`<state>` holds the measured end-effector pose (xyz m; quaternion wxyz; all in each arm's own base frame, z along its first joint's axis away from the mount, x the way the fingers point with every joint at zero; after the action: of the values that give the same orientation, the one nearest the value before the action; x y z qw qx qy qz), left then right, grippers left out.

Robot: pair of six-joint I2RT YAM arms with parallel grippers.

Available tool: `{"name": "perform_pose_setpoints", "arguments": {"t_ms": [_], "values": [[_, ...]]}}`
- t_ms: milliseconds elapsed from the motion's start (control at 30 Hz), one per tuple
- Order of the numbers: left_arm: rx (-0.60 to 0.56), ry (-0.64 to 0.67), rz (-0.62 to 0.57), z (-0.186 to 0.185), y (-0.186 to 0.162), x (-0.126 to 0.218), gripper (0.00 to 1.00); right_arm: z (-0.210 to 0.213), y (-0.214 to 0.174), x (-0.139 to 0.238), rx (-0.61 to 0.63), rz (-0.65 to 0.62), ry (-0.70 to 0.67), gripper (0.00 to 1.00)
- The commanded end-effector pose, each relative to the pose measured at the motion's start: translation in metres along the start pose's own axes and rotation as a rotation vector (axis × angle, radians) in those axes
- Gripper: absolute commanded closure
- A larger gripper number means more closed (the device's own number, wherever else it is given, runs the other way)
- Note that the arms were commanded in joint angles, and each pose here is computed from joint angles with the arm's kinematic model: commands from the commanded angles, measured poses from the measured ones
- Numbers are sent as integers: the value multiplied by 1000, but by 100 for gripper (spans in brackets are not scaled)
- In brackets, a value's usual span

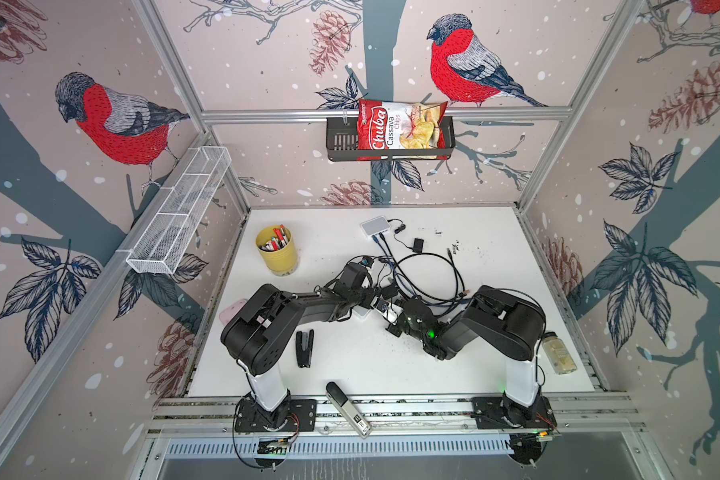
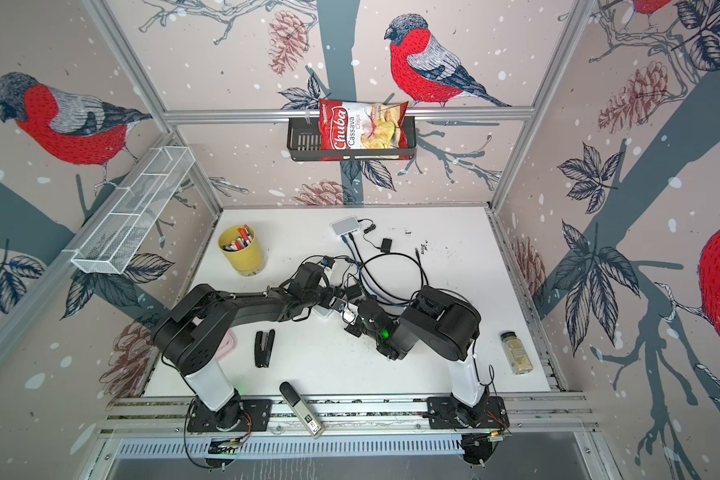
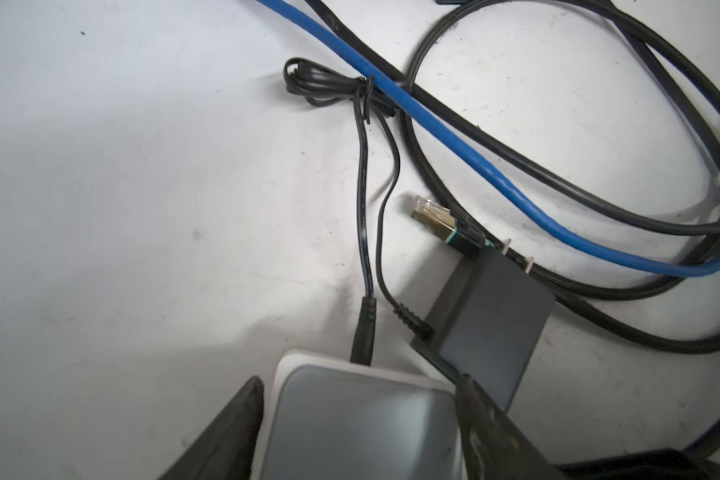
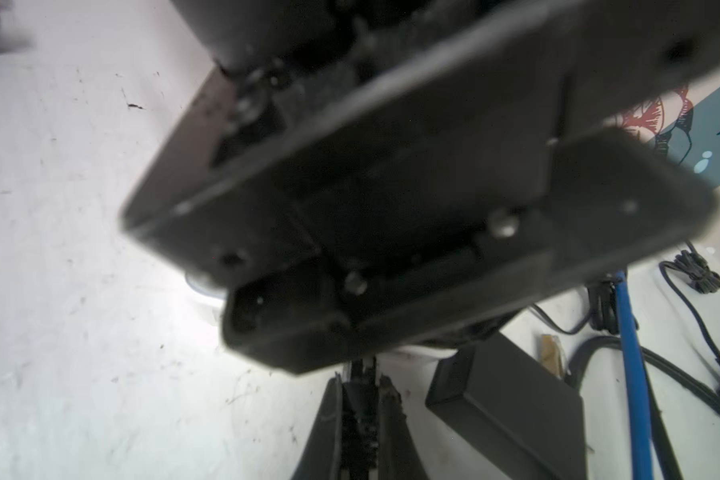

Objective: Insert the plug into the switch port
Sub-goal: 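Push the black ethernet plug into the router's front port with the right gripper, then open the right gripper and draw it back from the inserted plug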

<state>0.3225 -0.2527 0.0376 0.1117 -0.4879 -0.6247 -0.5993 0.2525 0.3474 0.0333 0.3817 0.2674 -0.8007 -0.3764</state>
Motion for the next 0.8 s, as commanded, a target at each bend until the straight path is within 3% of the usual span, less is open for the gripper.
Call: {"name": "perform_pose_setpoints", "arguments": {"t_ms": [0,300,767], "values": [[71,-385,395,-66,-85,18,31,3,60,-2,11,-254,55,98],[147,-241,335,-38,-71,16,27,11,50,-3,37,-214,93,98],[213,-144,221,-3,-36,29,15,33,35,-8,91,-134,186,96]]}}
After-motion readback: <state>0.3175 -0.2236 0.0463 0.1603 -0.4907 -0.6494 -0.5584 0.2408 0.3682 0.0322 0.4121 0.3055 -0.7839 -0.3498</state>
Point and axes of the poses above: each gripper's point midway between its finger pads, its own x axis back along the fingers, its own z axis along the line the jaws close on, y = z × x, the point moved 2 cm from there along x, back along the fingers, and after that the axes turned 4 degrees about x, right-handed, at the moved point
